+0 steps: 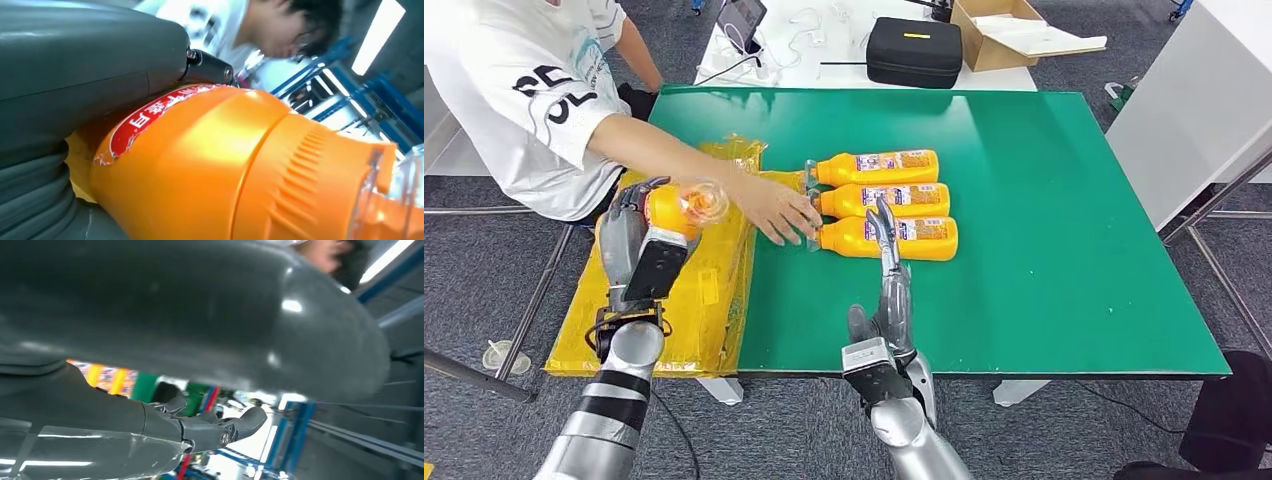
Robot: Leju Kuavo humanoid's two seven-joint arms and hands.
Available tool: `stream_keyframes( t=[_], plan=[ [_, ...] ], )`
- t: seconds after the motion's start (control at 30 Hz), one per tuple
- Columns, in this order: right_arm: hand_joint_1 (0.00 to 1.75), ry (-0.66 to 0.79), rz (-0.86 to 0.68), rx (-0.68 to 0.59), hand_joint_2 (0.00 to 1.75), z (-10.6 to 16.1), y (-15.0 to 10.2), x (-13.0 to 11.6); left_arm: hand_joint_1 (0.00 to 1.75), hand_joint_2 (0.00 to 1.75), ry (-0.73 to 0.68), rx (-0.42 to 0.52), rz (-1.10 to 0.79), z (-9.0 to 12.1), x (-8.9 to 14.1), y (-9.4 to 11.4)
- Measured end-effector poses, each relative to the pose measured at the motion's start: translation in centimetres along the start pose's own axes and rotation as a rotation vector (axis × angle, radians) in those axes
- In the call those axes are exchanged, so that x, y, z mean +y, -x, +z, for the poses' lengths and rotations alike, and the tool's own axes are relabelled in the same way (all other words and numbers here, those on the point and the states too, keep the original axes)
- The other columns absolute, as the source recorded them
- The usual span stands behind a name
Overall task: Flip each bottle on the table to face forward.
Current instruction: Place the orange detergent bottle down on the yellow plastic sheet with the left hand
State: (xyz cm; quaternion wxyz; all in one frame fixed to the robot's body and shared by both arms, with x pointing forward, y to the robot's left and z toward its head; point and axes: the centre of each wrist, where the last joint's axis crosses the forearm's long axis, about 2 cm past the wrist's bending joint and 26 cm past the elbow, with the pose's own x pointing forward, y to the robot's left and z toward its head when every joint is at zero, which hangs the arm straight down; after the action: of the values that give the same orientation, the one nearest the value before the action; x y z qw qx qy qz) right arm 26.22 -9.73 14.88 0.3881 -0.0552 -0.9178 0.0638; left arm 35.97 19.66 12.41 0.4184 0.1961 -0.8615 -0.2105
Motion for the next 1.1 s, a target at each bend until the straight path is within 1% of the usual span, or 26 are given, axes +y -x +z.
stream_keyframes(
  t=[0.1,0.17,0.23,0.33,0.43,0.6,0.73,0.97,1.1],
  plan=[
    [0.0,0.003,-0.012,-0.018,0.0,-0.3,-0.4,0.1,1.75,1.75,0.044,0.003,-0.059,-0.5,0.2,0.9],
    [0.0,-0.002,-0.022,-0.023,0.0,-0.5,-0.5,0.2,1.75,1.75,0.104,0.005,-0.136,-0.7,0.3,1.4],
    [0.0,-0.014,-0.039,-0.026,0.0,-0.6,-0.6,0.2,1.75,1.75,0.211,-0.011,-0.254,-0.9,0.6,2.1],
    [0.0,-0.038,-0.068,-0.026,0.0,-0.7,-0.7,0.4,1.75,1.75,0.414,-0.035,-0.41,-1.3,1.5,3.8],
    [0.0,-0.056,-0.087,-0.026,0.0,-0.7,-0.7,0.4,1.75,1.75,0.572,-0.013,-0.489,-1.2,2.6,5.5],
    [0.0,-0.07,-0.107,-0.022,0.0,-0.8,-0.7,0.5,1.75,1.75,0.741,0.083,-0.541,-0.5,4.6,7.9],
    [0.0,-0.08,-0.126,-0.016,0.0,-0.7,-0.6,0.5,1.75,1.75,0.831,0.159,-0.571,0.6,5.7,9.2],
    [0.0,-0.105,-0.149,-0.003,0.0,-0.5,-0.5,0.7,1.75,1.75,0.951,0.293,-0.494,2.8,7.4,11.0],
    [0.0,-0.117,-0.155,0.005,0.0,-0.4,-0.4,0.8,1.75,1.75,0.983,0.327,-0.442,3.9,7.8,11.6]
  ],
)
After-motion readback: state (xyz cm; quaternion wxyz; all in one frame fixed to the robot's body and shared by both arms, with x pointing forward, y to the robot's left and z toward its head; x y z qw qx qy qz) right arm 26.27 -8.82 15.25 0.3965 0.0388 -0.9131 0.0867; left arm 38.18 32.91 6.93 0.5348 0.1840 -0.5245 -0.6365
